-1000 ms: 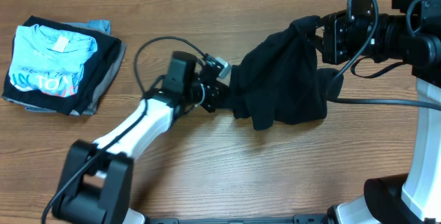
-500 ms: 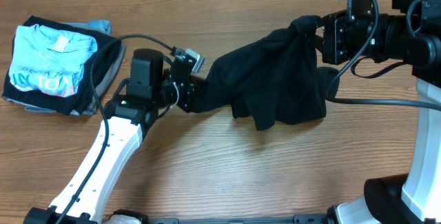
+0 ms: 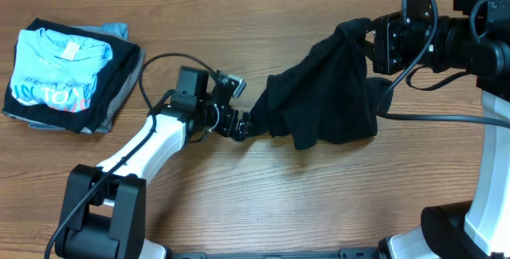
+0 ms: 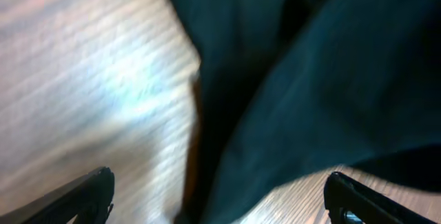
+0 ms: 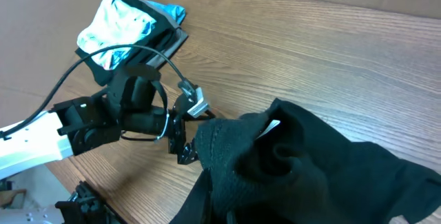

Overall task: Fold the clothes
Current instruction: 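Reach the left gripper to the hanging shirt and grasp its left side, then lift the shirt with both grippers, stretch it apart and swing it flat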

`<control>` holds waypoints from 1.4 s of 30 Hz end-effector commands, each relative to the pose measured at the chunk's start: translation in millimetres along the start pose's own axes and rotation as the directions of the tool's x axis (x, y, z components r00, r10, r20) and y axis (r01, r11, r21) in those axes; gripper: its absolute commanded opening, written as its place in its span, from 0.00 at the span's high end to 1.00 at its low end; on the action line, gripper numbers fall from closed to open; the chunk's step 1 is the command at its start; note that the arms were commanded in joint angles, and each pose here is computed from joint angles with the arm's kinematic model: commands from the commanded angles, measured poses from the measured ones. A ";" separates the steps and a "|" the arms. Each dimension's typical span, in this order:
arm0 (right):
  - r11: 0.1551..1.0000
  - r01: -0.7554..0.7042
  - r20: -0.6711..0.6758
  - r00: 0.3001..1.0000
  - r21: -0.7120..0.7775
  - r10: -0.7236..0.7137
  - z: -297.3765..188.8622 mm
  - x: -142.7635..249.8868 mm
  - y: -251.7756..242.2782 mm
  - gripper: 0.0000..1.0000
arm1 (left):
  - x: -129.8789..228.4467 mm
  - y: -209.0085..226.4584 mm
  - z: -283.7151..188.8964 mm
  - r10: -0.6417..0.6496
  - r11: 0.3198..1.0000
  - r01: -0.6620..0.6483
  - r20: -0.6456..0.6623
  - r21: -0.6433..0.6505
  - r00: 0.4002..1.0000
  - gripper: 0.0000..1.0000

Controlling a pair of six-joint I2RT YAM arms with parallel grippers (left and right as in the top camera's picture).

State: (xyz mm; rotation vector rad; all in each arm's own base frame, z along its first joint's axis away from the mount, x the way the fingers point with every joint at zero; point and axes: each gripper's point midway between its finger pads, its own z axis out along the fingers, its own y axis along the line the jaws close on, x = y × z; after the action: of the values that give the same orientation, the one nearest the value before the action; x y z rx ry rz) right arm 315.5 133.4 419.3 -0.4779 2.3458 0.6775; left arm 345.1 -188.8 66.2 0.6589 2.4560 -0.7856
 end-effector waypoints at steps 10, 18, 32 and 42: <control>1.000 0.016 0.034 0.999 0.017 -0.016 -12.8 -0.5 5.1 0.96 | -23.5 -38.5 3.7 0.280 0.949 -0.293 0.117 0.114 0.953 0.00; 1.000 0.015 0.034 0.999 0.017 -0.016 -12.8 -0.5 5.1 0.96 | -22.5 -45.1 8.0 0.366 0.917 -0.380 0.127 0.120 0.922 0.00; 1.000 -0.006 0.042 0.999 0.016 0.005 -16.0 -0.2 6.9 0.96 | -16.6 -48.5 25.3 0.369 0.896 -0.394 0.152 0.203 0.917 0.00; 1.000 -0.006 0.042 0.999 0.016 0.005 -16.0 -0.2 6.9 0.96 | -16.7 -56.7 21.2 0.299 0.905 -0.331 0.157 0.267 0.941 0.61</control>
State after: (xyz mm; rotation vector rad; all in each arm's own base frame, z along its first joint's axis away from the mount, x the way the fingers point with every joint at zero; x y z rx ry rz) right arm 314.8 131.0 420.2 -0.4427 2.3539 0.6695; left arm 336.0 -244.7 81.4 1.0799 2.0669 -0.9699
